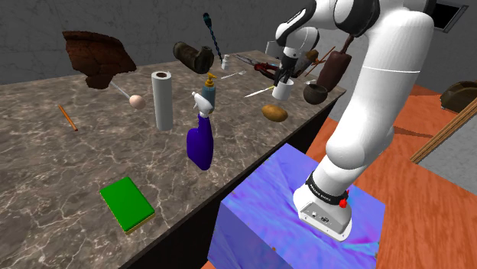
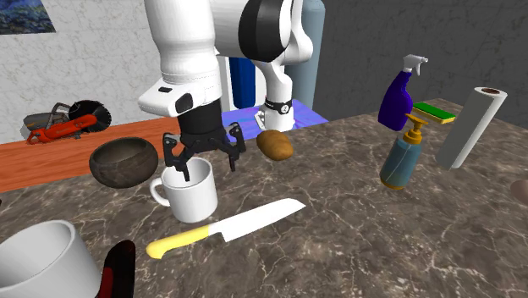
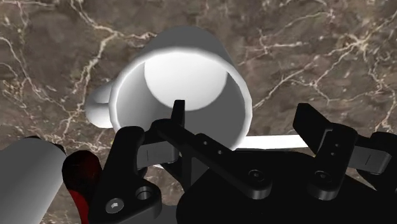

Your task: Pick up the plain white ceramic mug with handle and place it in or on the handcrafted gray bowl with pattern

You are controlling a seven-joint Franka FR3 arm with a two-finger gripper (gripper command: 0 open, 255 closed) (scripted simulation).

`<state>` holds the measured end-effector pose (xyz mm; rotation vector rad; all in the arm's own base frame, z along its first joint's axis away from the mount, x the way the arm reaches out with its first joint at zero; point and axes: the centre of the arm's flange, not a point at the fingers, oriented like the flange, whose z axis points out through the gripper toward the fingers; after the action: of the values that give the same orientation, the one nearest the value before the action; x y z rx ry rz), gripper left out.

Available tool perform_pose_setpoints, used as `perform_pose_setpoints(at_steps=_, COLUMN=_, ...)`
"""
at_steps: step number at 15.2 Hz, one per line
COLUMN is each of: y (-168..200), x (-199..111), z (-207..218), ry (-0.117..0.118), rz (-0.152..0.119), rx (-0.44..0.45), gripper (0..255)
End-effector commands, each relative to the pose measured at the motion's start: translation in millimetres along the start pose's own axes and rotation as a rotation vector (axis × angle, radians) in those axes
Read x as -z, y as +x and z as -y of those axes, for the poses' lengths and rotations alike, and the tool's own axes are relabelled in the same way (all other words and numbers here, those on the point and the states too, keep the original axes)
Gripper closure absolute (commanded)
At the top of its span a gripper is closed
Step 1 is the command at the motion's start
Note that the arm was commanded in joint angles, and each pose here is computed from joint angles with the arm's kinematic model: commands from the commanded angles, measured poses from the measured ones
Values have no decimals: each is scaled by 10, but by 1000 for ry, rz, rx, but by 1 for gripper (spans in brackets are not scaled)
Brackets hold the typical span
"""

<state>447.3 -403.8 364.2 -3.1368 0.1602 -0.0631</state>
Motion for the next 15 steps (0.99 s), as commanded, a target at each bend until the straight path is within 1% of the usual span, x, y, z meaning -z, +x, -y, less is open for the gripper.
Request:
perform_pose_setpoints(at_steps=1, y=-4, x=-25, z=6, ry=0, rz=0, rx=0, gripper=0)
perform_pose_setpoints(at_steps=6, y=-4, x=-25, z=6, ry=0, rz=0, rx=0, gripper=0)
perform_pose_setpoints(at_steps=7, y=-4, x=-25, z=6, ry=0, rz=0, rx=0, gripper=255)
perform_pose_setpoints(at_steps=15, y=-4, x=-25, z=5, ry=0, rz=0, rx=0, gripper=255)
